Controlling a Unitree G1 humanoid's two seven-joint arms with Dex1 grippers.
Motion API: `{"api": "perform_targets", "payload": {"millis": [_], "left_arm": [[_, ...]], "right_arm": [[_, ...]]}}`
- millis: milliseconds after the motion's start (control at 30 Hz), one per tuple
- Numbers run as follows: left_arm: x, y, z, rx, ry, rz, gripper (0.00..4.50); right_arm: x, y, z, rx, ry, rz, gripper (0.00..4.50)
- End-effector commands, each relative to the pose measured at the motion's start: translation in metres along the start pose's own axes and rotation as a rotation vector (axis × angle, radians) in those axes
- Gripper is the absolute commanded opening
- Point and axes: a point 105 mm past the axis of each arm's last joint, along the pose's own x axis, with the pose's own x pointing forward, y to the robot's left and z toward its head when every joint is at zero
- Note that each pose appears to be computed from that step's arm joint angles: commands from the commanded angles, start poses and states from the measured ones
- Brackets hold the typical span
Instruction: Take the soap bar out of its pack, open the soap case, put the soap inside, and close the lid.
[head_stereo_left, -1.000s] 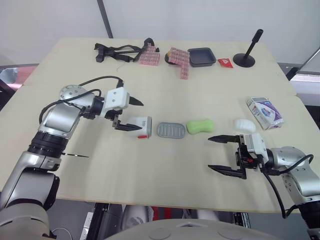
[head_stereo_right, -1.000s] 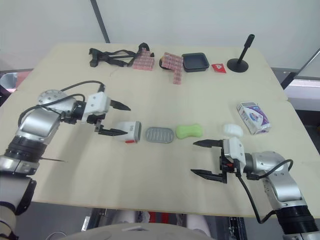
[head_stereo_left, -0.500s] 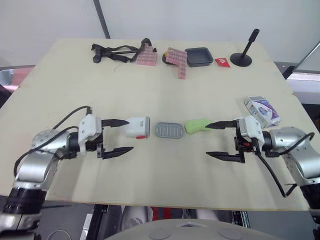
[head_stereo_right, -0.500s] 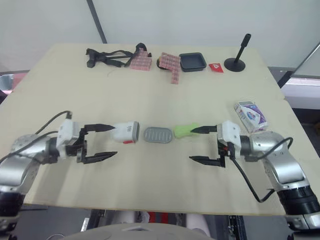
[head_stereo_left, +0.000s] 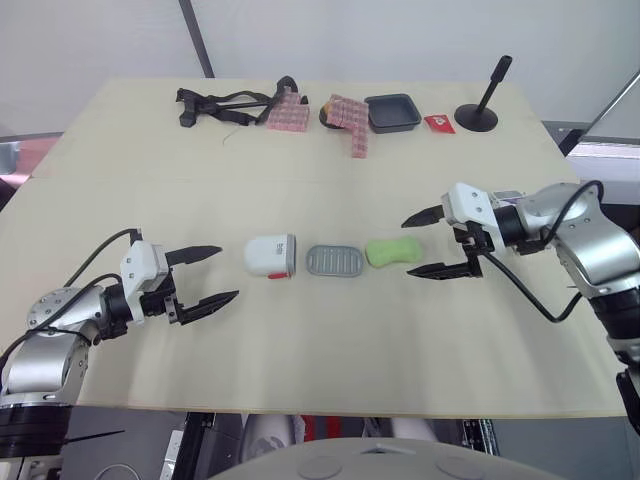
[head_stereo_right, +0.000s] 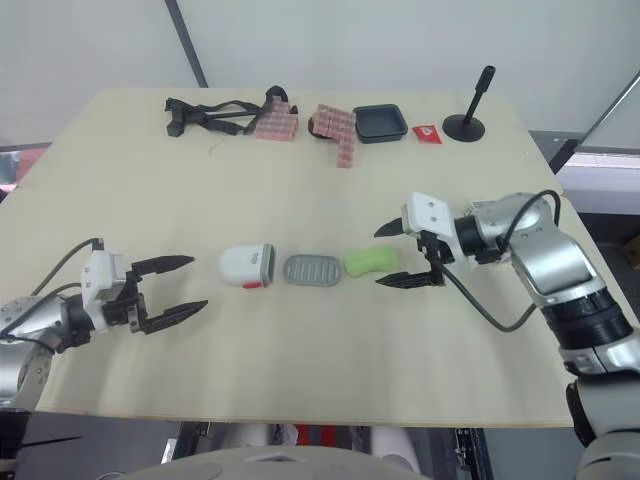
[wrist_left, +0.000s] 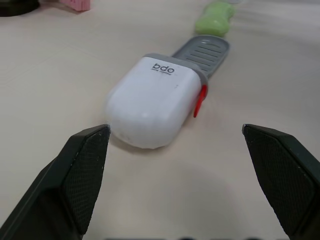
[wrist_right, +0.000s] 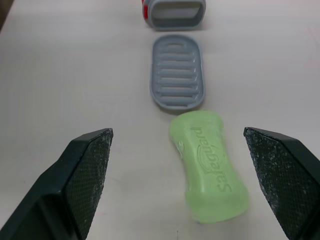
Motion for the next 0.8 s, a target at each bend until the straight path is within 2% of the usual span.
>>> {"api": "perform_targets", "payload": {"millis": [33,233,467,633,800], "left_arm": [[-0.007,0.004,0.011,0.037,-0.037,0.014,4.49],[-0.01,-0.016,0.004,0.093,-0.005,-0.102,4.49],[-0.007,-0.009,0.007,0.114,-0.016,-0.083,4.49],[-0.004,-0.018,0.006,0.15,-0.014,-0.136,4.49],[-0.002,-0.021,0.004,0.162,-0.012,-0.149,4.49]], "right_arm": [[0.011,-0.008,-0.006,-0.029,0.093,0.017,4.5],[0.026,-0.022,0.001,-0.062,0.137,0.014,4.5],[0.034,-0.03,0.002,-0.066,0.2,0.033,4.5],[0.037,-0.033,-0.01,-0.105,0.278,0.04,4.5],[0.042,-0.033,-0.008,-0.121,0.284,0.052,4.5]]}}
